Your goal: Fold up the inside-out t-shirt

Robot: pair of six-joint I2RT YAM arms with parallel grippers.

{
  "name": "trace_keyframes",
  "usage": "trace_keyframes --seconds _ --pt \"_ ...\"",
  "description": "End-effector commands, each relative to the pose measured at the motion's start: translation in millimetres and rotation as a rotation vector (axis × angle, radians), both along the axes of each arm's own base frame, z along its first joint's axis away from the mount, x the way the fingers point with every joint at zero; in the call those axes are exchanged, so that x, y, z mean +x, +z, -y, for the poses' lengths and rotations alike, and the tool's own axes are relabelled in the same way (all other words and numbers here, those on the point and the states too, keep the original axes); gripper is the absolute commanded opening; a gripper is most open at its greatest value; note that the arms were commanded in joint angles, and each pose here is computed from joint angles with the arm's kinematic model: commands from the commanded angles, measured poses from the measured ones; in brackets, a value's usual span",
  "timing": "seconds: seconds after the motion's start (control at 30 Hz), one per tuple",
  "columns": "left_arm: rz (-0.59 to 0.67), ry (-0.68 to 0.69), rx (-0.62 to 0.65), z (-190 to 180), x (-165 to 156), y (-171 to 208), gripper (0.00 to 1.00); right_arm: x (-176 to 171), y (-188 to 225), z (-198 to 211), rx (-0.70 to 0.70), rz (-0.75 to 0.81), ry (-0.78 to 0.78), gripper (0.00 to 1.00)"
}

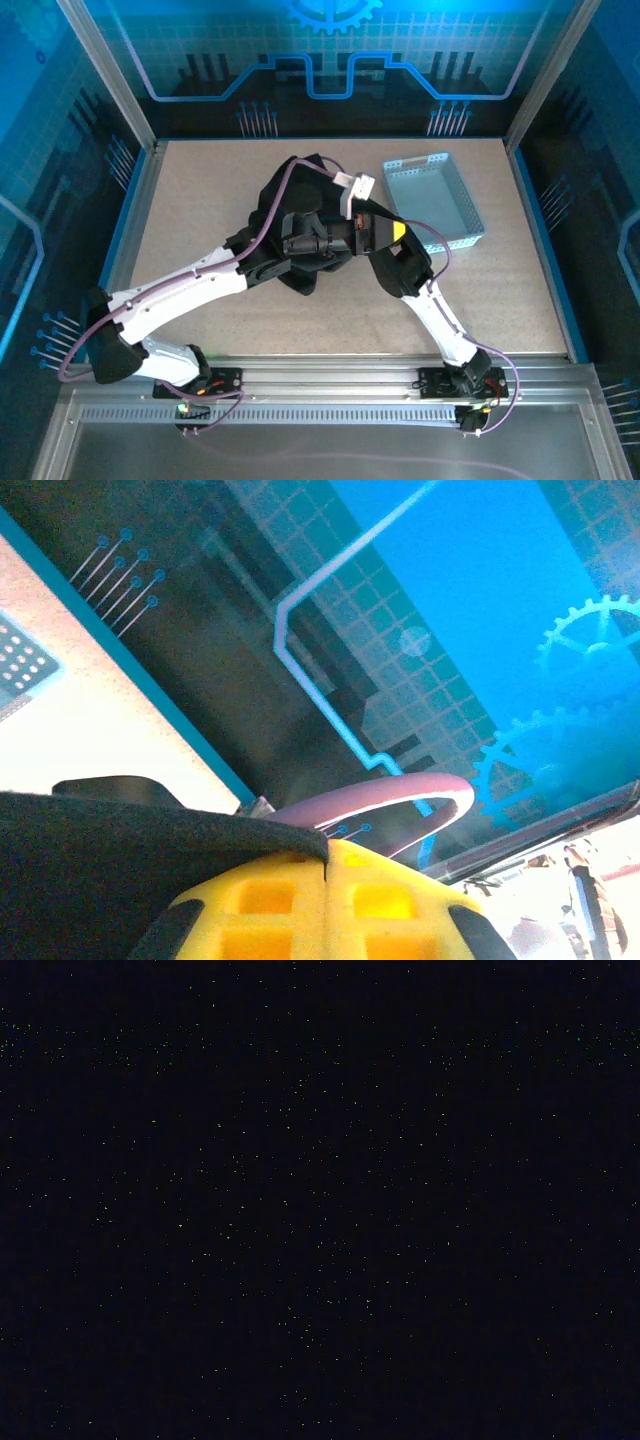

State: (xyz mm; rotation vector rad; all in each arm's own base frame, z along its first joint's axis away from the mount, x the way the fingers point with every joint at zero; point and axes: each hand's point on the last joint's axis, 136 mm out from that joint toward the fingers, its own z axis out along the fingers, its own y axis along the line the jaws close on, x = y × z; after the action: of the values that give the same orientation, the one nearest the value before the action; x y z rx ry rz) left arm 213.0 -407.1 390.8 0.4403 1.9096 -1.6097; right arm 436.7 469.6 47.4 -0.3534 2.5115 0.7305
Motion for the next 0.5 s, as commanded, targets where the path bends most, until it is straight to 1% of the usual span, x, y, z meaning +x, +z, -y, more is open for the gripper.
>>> trace_keyframes --seconds 0.0,0.03,0.13,0.2,0.27,0.33,0.47 --pt "0.008 -0.007 0.007 -5.7 -3.6 -3.4 0.0 -13.0 -41.7 23.4 -0.259 -0.036 -0.008 0.63" --pt "0.009 0.011 0.009 -10.5 -0.9 -3.6 0.0 -12.2 -39.7 22.8 -0.266 -0.03 -0.005 0.59" --pt "0.004 0.086 0.035 -32.1 13.9 -8.3 0.0 -13.7 -23.8 18.6 -0.226 -0.007 0.011 0.46" --pt "0.006 0.16 0.066 -54.1 28.8 -12.1 0.0 -14.1 -1.6 16.5 -0.178 0.03 0.02 0.36" --pt "0.019 0.251 0.1 -84.2 45.3 -12.9 0.0 -16.5 16.7 20.5 -0.147 0.062 0.016 0.24" --pt "0.035 0.342 0.136 -115.3 60.5 -12.0 0.0 -18.8 39.0 26.4 -0.103 0.095 0.014 0.18" --pt "0.06 0.531 0.185 -177.3 89.4 -8.2 0.0 -30.1 62.8 46.1 -0.032 0.148 0.0 0.11"
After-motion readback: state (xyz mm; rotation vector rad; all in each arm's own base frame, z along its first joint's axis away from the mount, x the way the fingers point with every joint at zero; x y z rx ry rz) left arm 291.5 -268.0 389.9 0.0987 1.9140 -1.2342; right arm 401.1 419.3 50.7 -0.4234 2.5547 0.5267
